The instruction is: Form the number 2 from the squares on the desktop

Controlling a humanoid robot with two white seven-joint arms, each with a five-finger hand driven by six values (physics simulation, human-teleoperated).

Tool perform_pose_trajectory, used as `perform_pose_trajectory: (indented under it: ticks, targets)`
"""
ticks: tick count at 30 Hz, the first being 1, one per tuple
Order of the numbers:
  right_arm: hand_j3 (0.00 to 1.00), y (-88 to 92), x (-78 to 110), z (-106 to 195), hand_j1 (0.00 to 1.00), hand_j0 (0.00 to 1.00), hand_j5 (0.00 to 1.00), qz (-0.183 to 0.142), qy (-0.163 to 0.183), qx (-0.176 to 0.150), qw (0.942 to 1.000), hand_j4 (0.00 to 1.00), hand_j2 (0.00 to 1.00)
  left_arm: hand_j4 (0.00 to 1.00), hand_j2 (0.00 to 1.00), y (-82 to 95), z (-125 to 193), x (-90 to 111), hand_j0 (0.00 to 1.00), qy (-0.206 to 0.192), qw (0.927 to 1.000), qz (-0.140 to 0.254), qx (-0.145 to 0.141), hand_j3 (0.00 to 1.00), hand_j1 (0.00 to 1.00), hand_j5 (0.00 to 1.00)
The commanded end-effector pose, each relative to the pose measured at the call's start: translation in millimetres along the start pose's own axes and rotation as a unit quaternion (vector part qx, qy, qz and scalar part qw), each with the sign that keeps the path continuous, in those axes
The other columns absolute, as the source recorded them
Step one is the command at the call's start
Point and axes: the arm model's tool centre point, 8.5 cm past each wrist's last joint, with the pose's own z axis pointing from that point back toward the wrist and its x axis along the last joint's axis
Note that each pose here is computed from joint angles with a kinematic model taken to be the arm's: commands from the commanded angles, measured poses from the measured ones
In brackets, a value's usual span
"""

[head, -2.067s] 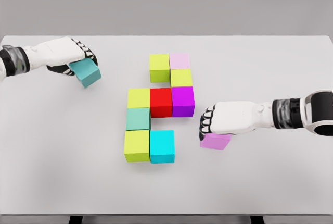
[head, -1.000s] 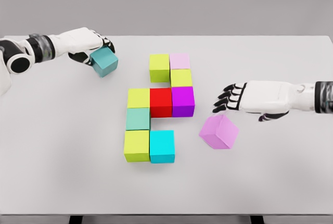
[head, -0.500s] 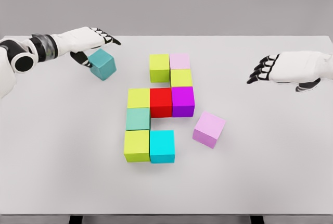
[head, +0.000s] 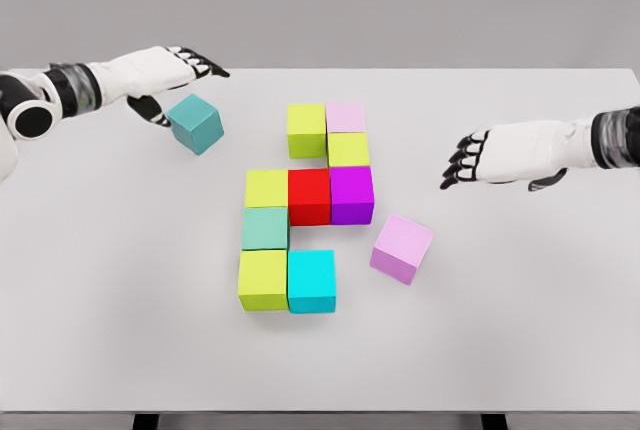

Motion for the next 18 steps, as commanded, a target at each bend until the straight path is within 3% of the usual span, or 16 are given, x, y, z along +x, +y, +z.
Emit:
perform_pose_trajectory:
  ticks: [1,3,7,9,18]
  targets:
    - [0.97,-7.1,10.6,-11.4,0.97,0.97,0.97,0.007,-0.021,-0.015,0.9997,0.97,0.97,1.00,1.00,7.2,-0.4,5.6,1.00,-0.010,0.9999,-0.003,0.011,1.00,1.00,1.00]
    - [0.96,-10.6,10.8,-12.6,0.96,0.96,0.96,0.007,-0.022,-0.039,0.9990,0.96,0.96,1.00,1.00,8.0,-0.3,7.5,1.00,-0.014,0.9998,-0.004,0.012,1.00,1.00,1.00]
    - [0.96,-1.3,14.5,-18.6,0.96,0.96,0.96,0.000,-0.025,-0.062,0.9978,0.96,0.96,1.00,1.00,4.5,-1.6,11.9,1.00,-0.020,0.9997,-0.004,0.011,1.00,1.00,1.00]
    - [0.96,6.6,19.6,-23.3,0.96,0.96,0.96,-0.004,-0.031,-0.059,0.9978,0.96,0.96,1.00,1.00,2.0,-2.3,12.8,1.00,-0.021,0.9997,-0.002,0.010,1.00,1.00,1.00]
    - [0.96,9.4,25.6,-31.7,0.96,0.96,0.96,0.002,-0.040,-0.053,0.9978,0.96,0.96,1.00,1.00,1.5,-14.5,25.0,1.00,-0.036,0.9993,0.001,0.012,1.00,1.00,1.00]
